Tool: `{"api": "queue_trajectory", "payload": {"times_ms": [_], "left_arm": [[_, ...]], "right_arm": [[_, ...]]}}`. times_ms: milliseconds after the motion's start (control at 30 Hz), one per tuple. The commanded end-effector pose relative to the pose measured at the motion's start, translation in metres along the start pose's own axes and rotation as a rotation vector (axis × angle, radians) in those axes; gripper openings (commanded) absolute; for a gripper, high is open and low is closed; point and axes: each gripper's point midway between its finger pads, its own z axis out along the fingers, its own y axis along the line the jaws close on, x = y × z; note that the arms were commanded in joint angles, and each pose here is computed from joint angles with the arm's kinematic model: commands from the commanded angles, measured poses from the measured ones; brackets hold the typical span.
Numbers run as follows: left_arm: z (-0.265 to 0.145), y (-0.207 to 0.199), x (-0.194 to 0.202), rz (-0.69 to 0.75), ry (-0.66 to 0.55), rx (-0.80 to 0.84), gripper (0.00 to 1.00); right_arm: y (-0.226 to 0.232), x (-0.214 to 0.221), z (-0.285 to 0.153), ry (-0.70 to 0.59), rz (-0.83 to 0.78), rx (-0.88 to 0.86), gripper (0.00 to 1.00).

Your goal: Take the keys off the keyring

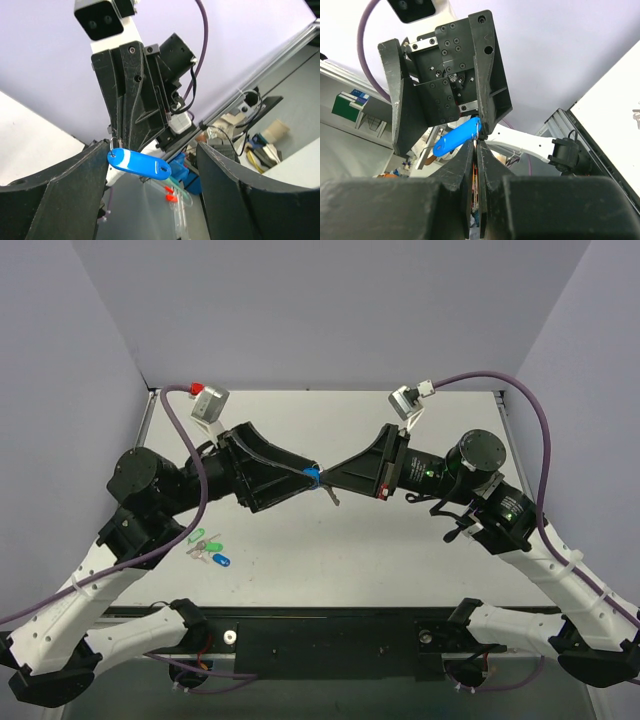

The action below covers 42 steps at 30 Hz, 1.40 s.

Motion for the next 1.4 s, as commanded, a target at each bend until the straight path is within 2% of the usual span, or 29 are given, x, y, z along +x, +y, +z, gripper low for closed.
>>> {"api": "queue_trajectory", "payload": {"times_ms": [0, 167, 267, 333, 500, 800, 900, 1000, 1100, 1367], "left_arm": [[-0.008, -0.022, -0.033, 0.02, -0.191, 0.061, 0.78], [-0.011, -0.009, -0.034, 0.007, -0.242, 0.029, 0.7], [-0.017, -0.008, -0.039, 0.022, -0.282, 0.013, 0.69], [-0.017, -0.007, -0.038, 0.033, -0.277, 0.006, 0.69], [-0.013, -0.006, -0.035, 0.022, -0.259, 0.025, 0.6], [-0.009, -0.008, -0.032, 0.022, -0.236, 0.05, 0.55], [-0.009, -0.009, -0.032, 0.034, -0.233, 0.046, 0.54], [-0.008, -0.011, -0.03, 0.035, -0.219, 0.055, 0.54], [-0.005, -0.014, -0.028, 0.031, -0.202, 0.087, 0.51], [-0.007, -0.029, -0.03, 0.034, -0.205, 0.153, 0.45]], "right_arm": [[0.02, -0.013, -0.003, -0.061, -0.049, -0.074, 0.0], [0.024, -0.014, -0.003, -0.061, -0.058, -0.094, 0.0], [0.029, -0.012, -0.005, -0.048, -0.069, -0.11, 0.0], [0.028, -0.01, -0.006, -0.045, -0.083, -0.105, 0.0], [0.032, -0.011, -0.008, -0.044, -0.103, -0.115, 0.0], [0.045, -0.012, -0.007, -0.03, -0.112, -0.155, 0.0], [0.039, -0.003, -0.009, 0.041, -0.164, -0.096, 0.0], [0.056, -0.006, -0.014, 0.051, -0.239, -0.129, 0.0], [0.053, -0.001, -0.014, 0.09, -0.252, -0.117, 0.0], [0.057, -0.002, -0.007, 0.086, -0.257, -0.176, 0.0]]}}
